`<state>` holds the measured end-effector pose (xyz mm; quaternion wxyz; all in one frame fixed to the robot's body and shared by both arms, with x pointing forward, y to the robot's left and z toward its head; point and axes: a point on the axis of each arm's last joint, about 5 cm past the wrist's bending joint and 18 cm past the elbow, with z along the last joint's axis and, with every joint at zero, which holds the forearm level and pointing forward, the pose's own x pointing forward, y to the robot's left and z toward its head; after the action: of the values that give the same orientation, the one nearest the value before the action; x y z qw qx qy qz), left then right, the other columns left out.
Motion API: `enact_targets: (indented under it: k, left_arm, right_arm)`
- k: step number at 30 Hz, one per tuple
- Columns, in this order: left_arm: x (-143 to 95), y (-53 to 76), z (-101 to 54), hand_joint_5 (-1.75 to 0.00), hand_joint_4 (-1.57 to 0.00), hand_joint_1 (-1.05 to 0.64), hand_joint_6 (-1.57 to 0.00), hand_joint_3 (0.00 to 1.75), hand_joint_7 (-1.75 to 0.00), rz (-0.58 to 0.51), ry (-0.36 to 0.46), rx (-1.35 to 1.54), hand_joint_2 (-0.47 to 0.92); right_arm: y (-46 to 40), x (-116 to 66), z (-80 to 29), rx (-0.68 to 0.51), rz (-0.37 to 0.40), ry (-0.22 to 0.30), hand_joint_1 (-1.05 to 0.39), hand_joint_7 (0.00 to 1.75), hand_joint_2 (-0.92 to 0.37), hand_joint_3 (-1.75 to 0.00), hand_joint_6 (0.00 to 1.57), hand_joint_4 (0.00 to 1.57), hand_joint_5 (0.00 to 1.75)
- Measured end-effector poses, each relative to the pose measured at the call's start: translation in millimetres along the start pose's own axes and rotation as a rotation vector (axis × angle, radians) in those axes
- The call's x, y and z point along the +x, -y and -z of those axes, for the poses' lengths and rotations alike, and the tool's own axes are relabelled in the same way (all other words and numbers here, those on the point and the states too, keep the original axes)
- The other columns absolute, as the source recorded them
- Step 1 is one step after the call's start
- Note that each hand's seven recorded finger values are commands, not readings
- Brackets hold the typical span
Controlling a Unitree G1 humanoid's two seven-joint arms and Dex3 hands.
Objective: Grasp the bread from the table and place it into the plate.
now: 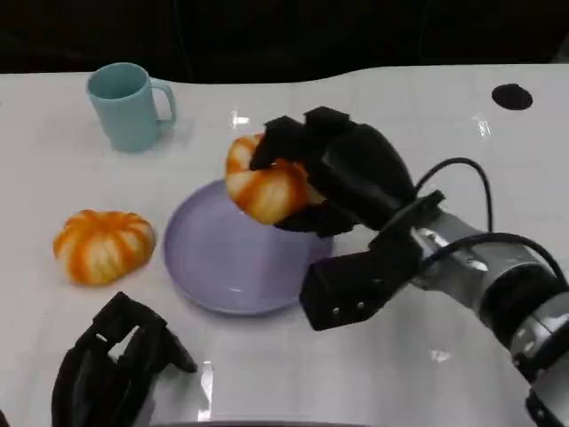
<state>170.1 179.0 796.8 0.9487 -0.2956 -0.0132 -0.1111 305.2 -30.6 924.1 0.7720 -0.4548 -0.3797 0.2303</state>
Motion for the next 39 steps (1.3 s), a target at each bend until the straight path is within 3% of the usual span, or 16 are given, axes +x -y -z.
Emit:
enact_targets:
  k: [9, 17, 18, 22, 24, 27, 29, 31, 32, 33, 35, 37, 39]
  left_arm:
    - [0.2, 1.2, 0.8, -1.75, -0.62, -0.58, -0.52, 0.25, -1.49, 0.003, 0.004, 0.002, 0.92]
    - [-0.4, 1.3, 1.1, -1.75, -0.62, -0.57, -0.53, 0.24, -1.47, 0.002, 0.003, 0.001, 0.92]
    - [-0.3, 1.3, 1.1, -1.75, -0.62, -0.57, -0.53, 0.24, -1.47, 0.002, 0.004, 0.001, 0.92]
    - [-0.3, 1.5, 1.1, -1.75, -0.61, -0.57, -0.53, 0.25, -1.46, 0.002, 0.004, 0.001, 0.92]
    - [-0.3, 1.5, 1.1, -1.75, -0.61, -0.57, -0.53, 0.26, -1.46, 0.002, 0.004, 0.001, 0.92]
    - [-0.3, 1.5, 1.1, -1.75, -0.62, -0.57, -0.54, 0.25, -1.47, 0.002, 0.004, 0.001, 0.92]
    - [-0.2, 1.7, 1.1, -1.75, -0.62, -0.57, -0.54, 0.25, -1.46, 0.003, 0.005, 0.001, 0.92]
    - [-0.1, 1.7, 1.1, -1.75, -0.61, -0.57, -0.53, 0.25, -1.46, 0.003, 0.005, 0.001, 0.92]
    - [-0.1, 1.8, 1.0, -1.75, -0.62, -0.57, -0.53, 0.25, -1.46, 0.004, 0.005, 0.001, 0.92]
    - [0.1, 1.9, 0.9, -1.75, -0.62, -0.58, -0.54, 0.25, -1.47, 0.005, 0.005, 0.002, 0.92]
    - [0.3, 2.1, 0.7, -1.75, -0.63, -0.58, -0.54, 0.24, -1.48, 0.006, 0.007, 0.003, 0.92]
    - [0.3, 2.1, 0.6, -1.75, -0.63, -0.57, -0.54, 0.24, -1.47, 0.006, 0.007, 0.003, 0.92]
    - [0.4, 2.2, 0.7, -1.75, -0.63, -0.57, -0.54, 0.24, -1.47, 0.006, 0.008, 0.001, 0.92]
  right_arm:
    - [-9.5, 18.0, -17.3, -0.048, -0.135, -0.009, -0.20, 1.75, -0.69, -0.72, 0.59, 0.85, 1.75]
    - [-17.1, 16.9, -19.1, -0.138, -0.190, -0.029, -0.23, 1.75, -0.68, -0.83, 0.59, 0.87, 1.75]
    - [-18.2, 16.7, -19.2, -0.155, -0.194, -0.035, -0.25, 1.69, -0.70, -0.78, 0.58, 0.86, 1.75]
    - [-22.0, 17.7, -19.0, -0.296, -0.234, -0.082, -0.27, 1.10, -0.90, -0.31, 0.76, 0.82, 1.75]
    - [-23.3, 18.7, -19.9, -0.334, -0.248, -0.108, -0.25, 1.04, -0.91, -0.26, 0.80, 0.81, 1.75]
    - [-25.5, 20.1, -23.2, -0.344, -0.247, -0.105, -0.23, 1.18, -0.92, -0.20, 0.75, 0.82, 1.75]
    - [-26.5, 20.8, -25.3, -0.334, -0.236, -0.096, -0.22, 1.10, -0.92, -0.15, 0.74, 0.81, 1.75]
    - [-26.8, 21.1, -26.6, -0.301, -0.218, -0.091, -0.31, 0.55, -0.92, -0.13, 0.82, 0.75, 1.52]
    - [-27.0, 21.4, -27.5, -0.278, -0.209, -0.086, -0.38, 0.31, -0.92, -0.16, 0.83, 0.73, 1.18]
    - [-26.8, 21.6, -27.9, -0.260, -0.206, -0.085, -0.44, 0.18, -0.92, -0.19, 0.81, 0.75, 0.82]
    - [-26.4, 22.0, -28.0, -0.239, -0.233, -0.098, -0.58, 0.04, -0.92, -0.30, 0.60, 0.59, 0.31]
    - [-26.2, 21.9, -27.8, -0.222, -0.296, -0.114, -0.67, 0.01, -0.92, -0.35, 0.47, 0.48, 0.15]
    - [-26.0, 22.1, -28.1, -0.201, -0.340, -0.119, -0.69, 0.00, -0.92, -0.37, 0.43, 0.45, 0.11]
